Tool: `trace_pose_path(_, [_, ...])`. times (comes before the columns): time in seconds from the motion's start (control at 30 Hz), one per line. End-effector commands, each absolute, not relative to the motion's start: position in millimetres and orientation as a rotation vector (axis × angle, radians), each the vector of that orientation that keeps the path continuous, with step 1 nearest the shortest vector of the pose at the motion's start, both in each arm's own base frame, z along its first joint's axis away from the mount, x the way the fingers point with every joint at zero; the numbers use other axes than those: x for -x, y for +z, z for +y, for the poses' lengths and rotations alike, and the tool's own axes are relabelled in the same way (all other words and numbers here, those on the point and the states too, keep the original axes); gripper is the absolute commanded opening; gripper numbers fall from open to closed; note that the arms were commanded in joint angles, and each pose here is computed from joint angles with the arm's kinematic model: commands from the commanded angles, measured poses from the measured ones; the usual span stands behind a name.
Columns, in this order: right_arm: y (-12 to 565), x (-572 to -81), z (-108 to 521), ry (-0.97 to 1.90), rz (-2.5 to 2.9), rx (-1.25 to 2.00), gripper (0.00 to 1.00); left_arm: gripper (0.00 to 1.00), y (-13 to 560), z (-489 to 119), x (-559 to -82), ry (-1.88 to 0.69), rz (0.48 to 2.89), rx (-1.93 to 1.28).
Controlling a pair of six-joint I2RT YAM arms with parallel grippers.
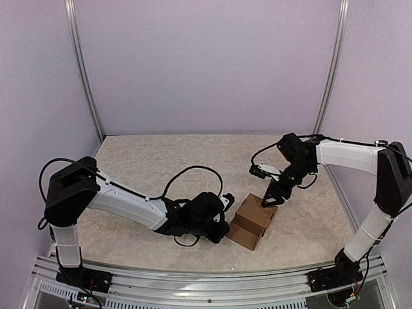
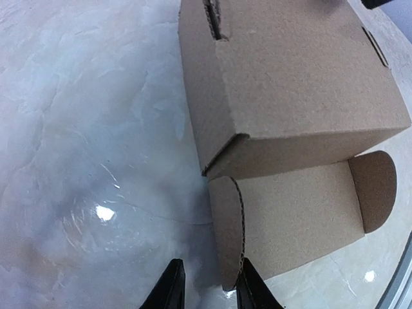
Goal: Fold the paper box
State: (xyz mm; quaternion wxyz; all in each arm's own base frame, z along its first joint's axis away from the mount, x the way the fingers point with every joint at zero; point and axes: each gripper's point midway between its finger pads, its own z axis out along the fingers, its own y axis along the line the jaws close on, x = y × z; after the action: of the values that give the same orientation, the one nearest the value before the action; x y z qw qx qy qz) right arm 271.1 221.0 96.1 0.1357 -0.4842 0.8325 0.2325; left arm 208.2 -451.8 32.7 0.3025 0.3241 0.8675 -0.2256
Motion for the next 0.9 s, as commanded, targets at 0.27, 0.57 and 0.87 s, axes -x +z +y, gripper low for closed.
trace_pose_path(0.27, [74.4,-267.3,228.4,0.720,2.402,1.487,0.54,0.21,36.4,-454.3,-223.4,-0.594,2.211,-0.915])
trace_pose_path(0.57, [68.3,-260.3,227.9,0.709,2.407,1.512,0.50,0.14,39.1,-457.5,-233.7,-0.599,2.215,-0.904])
trace_pose_path(0.87, [72.7,-262.8,227.4,0.686,2.416,1.478,0.50,0.22,51.0,-463.1,-239.3,-0.522,2.178,-0.905])
